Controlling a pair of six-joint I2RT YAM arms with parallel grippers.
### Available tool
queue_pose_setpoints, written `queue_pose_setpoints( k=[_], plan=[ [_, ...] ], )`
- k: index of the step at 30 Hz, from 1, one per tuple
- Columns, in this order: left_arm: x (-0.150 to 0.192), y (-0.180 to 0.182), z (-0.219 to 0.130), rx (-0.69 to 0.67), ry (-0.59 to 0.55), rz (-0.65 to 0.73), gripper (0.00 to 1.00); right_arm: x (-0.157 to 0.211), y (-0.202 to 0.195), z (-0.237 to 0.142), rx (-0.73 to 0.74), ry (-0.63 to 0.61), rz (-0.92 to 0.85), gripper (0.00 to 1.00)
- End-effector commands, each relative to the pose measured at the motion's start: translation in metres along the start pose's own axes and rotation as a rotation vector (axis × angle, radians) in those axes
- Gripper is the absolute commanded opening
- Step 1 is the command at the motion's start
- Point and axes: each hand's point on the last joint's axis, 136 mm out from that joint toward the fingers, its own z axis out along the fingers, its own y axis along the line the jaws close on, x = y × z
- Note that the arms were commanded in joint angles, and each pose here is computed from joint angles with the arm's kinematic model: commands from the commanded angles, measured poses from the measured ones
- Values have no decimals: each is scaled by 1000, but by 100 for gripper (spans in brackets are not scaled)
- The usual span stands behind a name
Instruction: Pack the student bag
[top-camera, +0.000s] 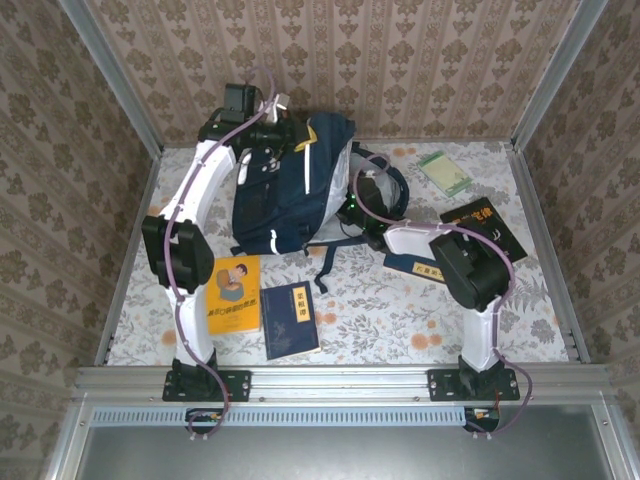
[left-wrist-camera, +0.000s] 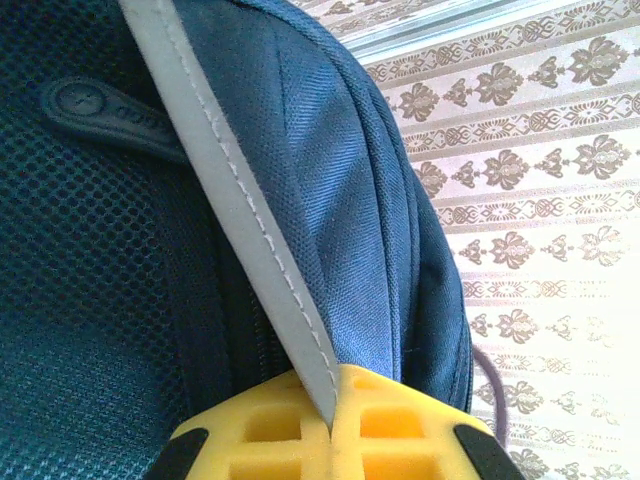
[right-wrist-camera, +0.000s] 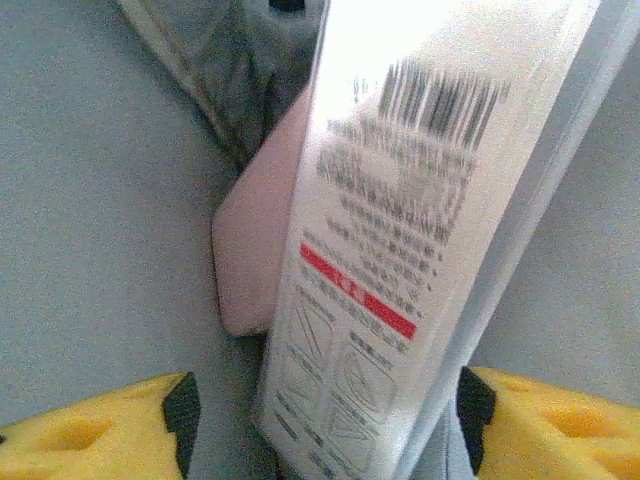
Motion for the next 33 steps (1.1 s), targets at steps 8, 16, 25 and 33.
queue_pose_setpoints(
  k=[8, 16, 25, 33],
  plan=[
    [-14, -48, -29, 104, -63, 146, 0, -34, -20, -56, 155, 5, -113, 81],
    [-5, -19, 1, 10, -15, 143, 0, -69, -17, -120, 376, -36, -328, 77],
    [46, 52, 79, -209, 172, 157, 0, -82, -74, -214, 660, -11, -336, 78],
    [52, 108, 76, -430, 180, 186, 0, -87, -175, -276, 906, -49, -114, 79]
  ],
)
